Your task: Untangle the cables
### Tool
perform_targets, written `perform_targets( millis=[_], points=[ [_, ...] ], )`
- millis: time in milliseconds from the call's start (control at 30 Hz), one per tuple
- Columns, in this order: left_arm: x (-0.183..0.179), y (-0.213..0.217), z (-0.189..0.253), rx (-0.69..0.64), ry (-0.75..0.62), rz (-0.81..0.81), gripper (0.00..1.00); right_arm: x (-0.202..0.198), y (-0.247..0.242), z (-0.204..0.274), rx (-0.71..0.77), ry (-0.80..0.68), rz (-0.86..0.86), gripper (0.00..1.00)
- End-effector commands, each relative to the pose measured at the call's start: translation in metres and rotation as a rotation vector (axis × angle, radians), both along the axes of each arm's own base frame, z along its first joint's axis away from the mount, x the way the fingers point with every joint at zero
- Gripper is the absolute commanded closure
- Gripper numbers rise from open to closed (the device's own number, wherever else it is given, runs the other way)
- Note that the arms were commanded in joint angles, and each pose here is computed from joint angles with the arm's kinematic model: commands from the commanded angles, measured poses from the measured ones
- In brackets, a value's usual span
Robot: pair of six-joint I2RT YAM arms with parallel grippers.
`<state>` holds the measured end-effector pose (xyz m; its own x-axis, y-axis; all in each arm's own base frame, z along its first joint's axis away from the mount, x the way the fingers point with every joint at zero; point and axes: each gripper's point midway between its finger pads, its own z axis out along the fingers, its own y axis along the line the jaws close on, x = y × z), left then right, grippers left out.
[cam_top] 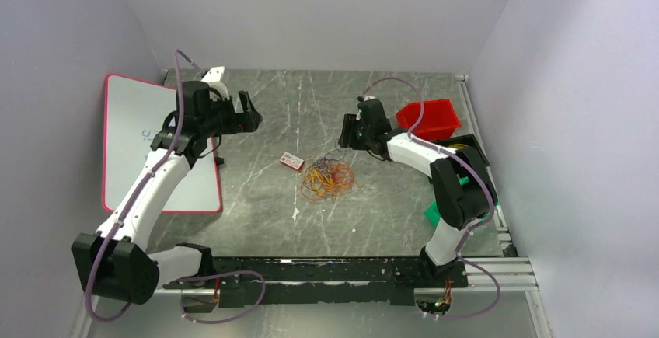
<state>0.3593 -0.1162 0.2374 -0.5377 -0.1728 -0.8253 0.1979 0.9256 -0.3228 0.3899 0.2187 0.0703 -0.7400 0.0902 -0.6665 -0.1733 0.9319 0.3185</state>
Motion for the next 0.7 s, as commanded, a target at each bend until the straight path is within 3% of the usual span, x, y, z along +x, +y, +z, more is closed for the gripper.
perform_targets(
  millis=[0, 333, 600, 667],
  points=[
    [-0.01, -0.001, 0.003, -0.004, -0.041, -0.019, 0.01, 0.013, 0.011, 0.007, 0.045, -0.025, 0.025, 0.43],
    [-0.019, -0.007, 0.001, -0.043, -0.062, -0.052, 0.01, 0.017, 0.011, -0.017, 0.013, 0.024, 0.028, 0.62],
    [-0.022, -0.019, 0.005, -0.071, -0.09, -0.128, 0.01, 0.013, 0.023, 0.0, 0.065, -0.03, 0.114, 0.96],
    [-0.022, -0.022, 0.009, -0.085, -0.105, -0.136, 0.01, 0.012, 0.024, 0.016, 0.074, -0.069, 0.134, 1.0]
  ],
)
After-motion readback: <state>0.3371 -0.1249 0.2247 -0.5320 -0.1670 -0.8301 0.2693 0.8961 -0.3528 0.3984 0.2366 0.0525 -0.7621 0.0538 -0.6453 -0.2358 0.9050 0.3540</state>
